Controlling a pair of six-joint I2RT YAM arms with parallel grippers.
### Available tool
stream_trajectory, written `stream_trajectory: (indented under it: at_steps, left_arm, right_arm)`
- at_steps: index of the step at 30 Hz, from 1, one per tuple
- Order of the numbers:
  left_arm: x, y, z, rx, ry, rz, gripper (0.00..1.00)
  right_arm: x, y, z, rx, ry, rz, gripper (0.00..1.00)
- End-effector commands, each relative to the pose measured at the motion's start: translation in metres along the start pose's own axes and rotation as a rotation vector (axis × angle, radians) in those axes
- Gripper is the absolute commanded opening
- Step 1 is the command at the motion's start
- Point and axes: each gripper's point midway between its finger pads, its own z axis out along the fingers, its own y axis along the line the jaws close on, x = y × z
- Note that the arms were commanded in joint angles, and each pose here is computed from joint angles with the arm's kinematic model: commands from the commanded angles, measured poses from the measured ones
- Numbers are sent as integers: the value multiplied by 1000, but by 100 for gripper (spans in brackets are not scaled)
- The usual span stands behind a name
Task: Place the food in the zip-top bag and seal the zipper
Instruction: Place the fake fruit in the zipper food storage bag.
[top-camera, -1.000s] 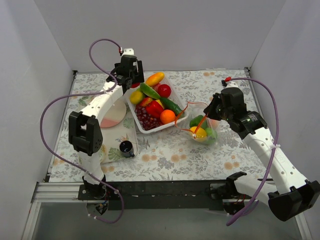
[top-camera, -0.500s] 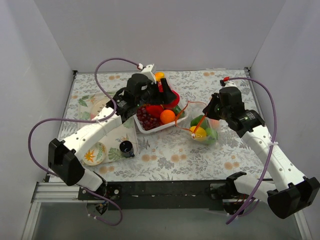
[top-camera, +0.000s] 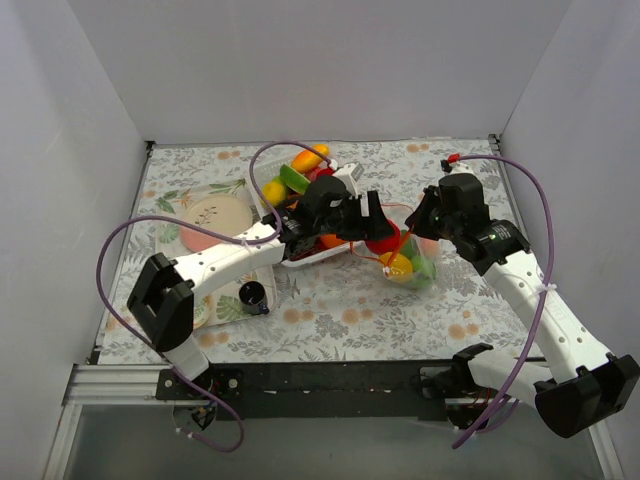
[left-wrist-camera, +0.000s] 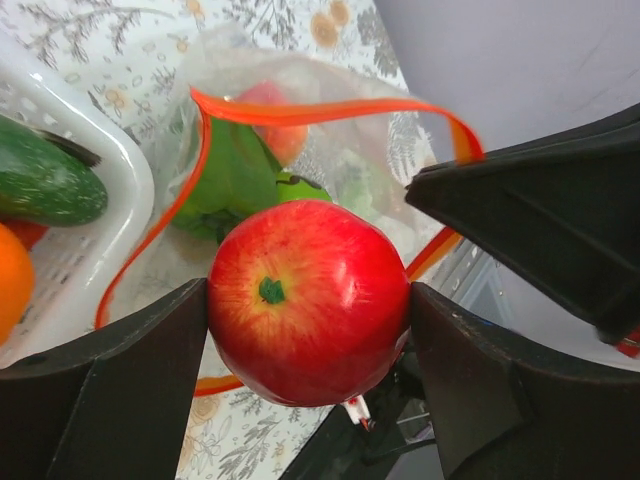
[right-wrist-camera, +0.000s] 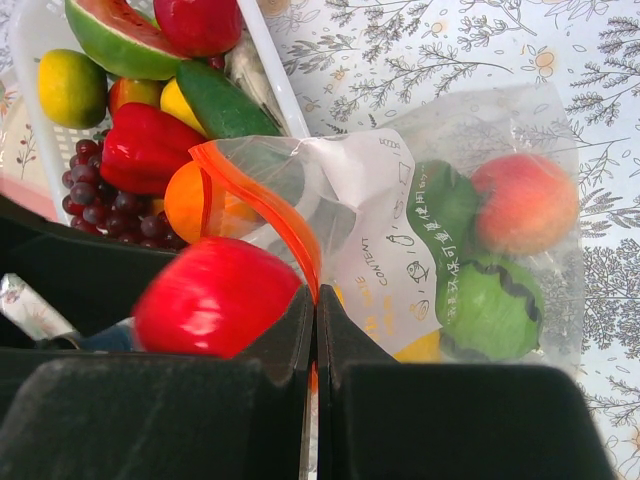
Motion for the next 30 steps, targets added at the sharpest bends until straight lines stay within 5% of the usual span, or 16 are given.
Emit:
stream_trajectory:
  at_steps: [1, 5, 13, 20, 23, 30]
  left_arm:
    - [-1, -12, 12, 23, -15, 19, 78]
    - [-9, -13, 15, 20, -35, 40, 98]
    - [-18, -22, -4, 23, -56, 92, 98]
    - [-39, -27, -39, -12, -106, 113, 84]
    - [-57, -6, -53, -94, -154, 103, 77]
    - [-120, 87, -99, -429, -301, 123, 82]
  right_arm:
    - [-19, 13, -12, -46, -69, 7, 1]
    - [-19, 12, -12, -44, -68, 9, 1]
    - [-17, 10, -11, -39, -69, 6, 1]
    - [-19, 13, -9, -48, -73, 3, 1]
    - [-27, 11, -16, -33, -95, -10, 1]
    - [-74, 6, -45, -56, -170, 34, 1]
